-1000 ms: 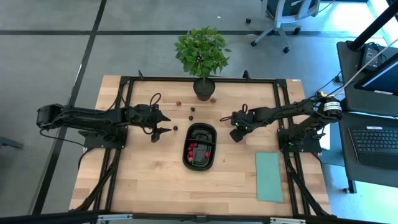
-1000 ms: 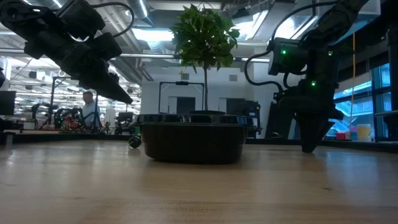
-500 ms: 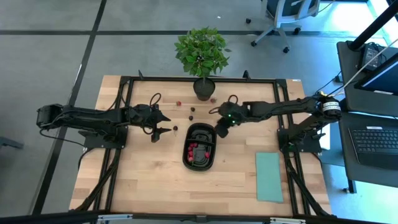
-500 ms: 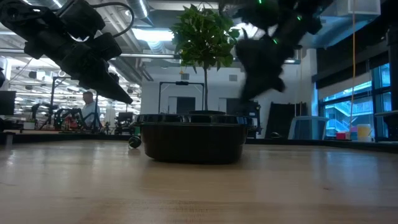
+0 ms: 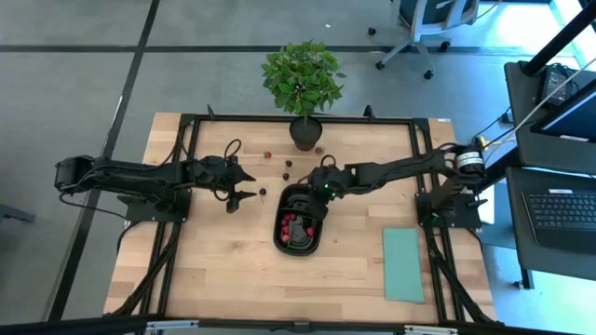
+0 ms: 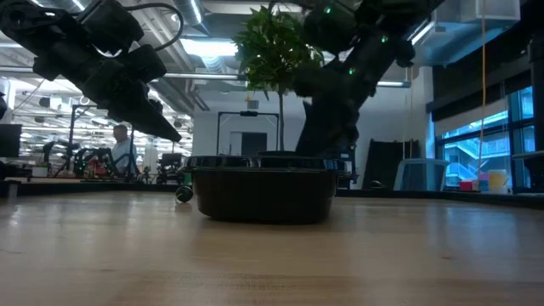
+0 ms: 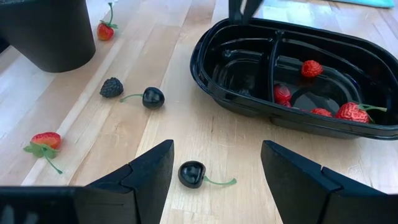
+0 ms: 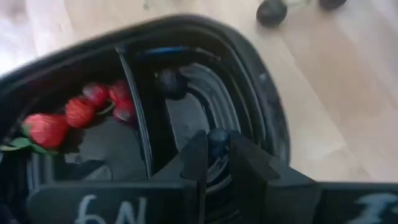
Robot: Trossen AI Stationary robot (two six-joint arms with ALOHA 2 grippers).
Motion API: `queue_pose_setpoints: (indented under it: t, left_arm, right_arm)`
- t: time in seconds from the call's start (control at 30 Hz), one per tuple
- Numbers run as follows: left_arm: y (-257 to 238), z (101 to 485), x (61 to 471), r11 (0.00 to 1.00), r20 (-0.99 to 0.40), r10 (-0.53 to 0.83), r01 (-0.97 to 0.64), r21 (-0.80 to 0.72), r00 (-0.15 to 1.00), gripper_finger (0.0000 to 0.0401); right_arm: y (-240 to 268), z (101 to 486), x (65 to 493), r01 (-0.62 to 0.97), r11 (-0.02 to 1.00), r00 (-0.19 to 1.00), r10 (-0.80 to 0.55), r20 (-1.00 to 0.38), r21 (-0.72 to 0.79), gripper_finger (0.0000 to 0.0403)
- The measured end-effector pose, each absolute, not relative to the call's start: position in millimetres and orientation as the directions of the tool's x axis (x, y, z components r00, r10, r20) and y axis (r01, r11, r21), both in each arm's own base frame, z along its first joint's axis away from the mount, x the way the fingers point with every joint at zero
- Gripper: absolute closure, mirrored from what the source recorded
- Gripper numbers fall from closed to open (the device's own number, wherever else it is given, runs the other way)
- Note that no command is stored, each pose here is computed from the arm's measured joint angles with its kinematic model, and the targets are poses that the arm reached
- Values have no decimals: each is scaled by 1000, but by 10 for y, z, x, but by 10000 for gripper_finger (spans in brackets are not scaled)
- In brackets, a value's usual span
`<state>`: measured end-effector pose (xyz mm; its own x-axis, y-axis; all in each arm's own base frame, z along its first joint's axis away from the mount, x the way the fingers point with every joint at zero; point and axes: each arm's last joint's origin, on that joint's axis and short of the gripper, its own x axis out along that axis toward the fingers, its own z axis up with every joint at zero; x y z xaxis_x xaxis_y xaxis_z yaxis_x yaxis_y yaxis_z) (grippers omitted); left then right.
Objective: Pick and placing Produce into tupperware
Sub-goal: Put the blueberry into the black container with the other black fruit, then put the bottom black cherry into the black container with the other black fruits
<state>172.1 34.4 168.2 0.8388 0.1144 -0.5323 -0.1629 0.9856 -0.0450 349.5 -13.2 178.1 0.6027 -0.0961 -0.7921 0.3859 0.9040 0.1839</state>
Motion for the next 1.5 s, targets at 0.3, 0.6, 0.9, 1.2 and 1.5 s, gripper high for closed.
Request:
queue_pose_setpoints:
  t: [0.3,0.6,0.9,1.2,1.5]
  left_arm:
    - [344,1683,1722,986,-532,115,-163,-44,839,165]
    - [344,1682,1721,986,-532,115,-163,-45,839,165]
    - [344,1682,1722,986,-532,115,-163,-44,839,165]
    - [344,1687,1725,986,-527,116,-163,-45,842,165]
    - [344,1686,1724,972,-528,115,-205,-116,841,165]
  right_arm:
    - [-124,1618,3533,393,904,566,-90,-820,171,345]
    - [-124,1618,3533,391,905,566,-90,-820,170,309]
    - [-117,1618,3533,379,906,568,-65,-821,191,230]
    - [-120,1809,3629,345,924,571,-64,-819,168,195]
    - [-94,2106,3429,317,945,437,-72,-897,79,194]
